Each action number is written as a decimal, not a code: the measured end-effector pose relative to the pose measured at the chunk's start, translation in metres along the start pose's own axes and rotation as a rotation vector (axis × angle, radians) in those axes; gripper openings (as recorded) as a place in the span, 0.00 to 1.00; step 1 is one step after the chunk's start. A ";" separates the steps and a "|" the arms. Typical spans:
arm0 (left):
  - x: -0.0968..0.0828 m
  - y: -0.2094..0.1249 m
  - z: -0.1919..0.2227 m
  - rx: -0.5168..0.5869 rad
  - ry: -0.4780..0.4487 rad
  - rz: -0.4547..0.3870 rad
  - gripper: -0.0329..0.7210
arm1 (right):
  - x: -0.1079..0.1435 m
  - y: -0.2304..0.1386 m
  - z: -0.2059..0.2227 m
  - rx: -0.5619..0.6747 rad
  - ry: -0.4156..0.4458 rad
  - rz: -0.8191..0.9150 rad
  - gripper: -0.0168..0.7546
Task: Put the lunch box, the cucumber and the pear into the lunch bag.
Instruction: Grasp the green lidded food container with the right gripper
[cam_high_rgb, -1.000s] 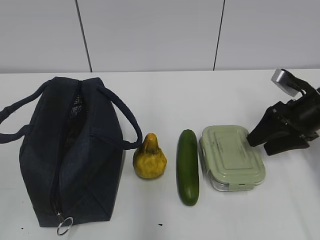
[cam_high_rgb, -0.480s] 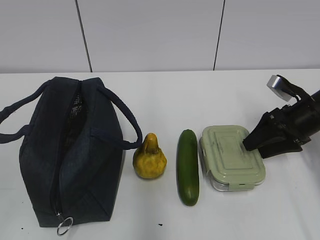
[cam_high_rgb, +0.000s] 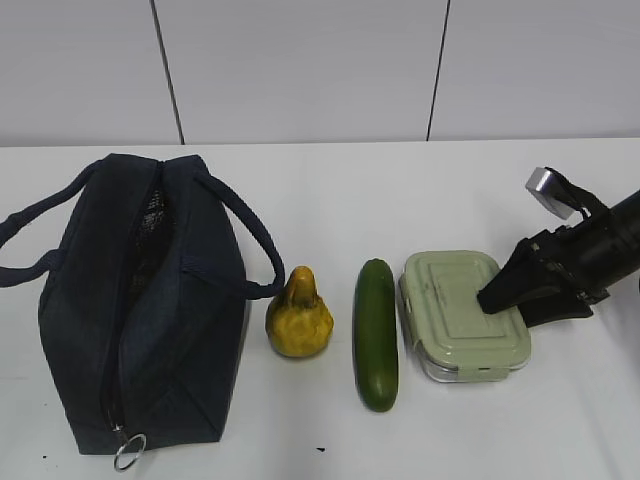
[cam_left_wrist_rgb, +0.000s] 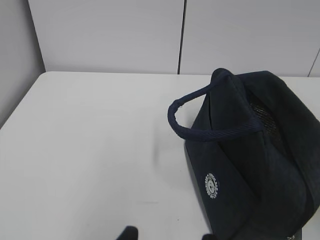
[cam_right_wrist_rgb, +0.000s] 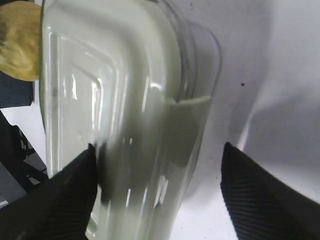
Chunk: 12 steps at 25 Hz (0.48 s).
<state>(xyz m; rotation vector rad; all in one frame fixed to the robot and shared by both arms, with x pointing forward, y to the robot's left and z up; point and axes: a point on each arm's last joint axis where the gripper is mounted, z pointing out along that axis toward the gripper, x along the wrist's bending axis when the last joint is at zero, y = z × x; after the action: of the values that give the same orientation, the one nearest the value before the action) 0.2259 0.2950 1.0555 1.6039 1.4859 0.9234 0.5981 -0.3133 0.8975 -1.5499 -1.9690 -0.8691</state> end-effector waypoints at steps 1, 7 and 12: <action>0.000 0.000 0.000 0.000 0.000 0.000 0.37 | 0.000 0.000 0.000 -0.005 0.003 -0.004 0.78; 0.000 0.000 0.000 0.000 0.000 0.000 0.37 | 0.000 0.001 0.000 -0.012 0.009 -0.033 0.77; 0.000 0.000 0.000 0.000 0.000 0.000 0.37 | 0.000 0.001 0.001 -0.017 0.017 -0.042 0.69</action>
<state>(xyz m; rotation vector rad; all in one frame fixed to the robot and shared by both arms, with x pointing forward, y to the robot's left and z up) 0.2259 0.2950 1.0555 1.6039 1.4859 0.9234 0.5995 -0.3122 0.8966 -1.5105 -1.9937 -0.9150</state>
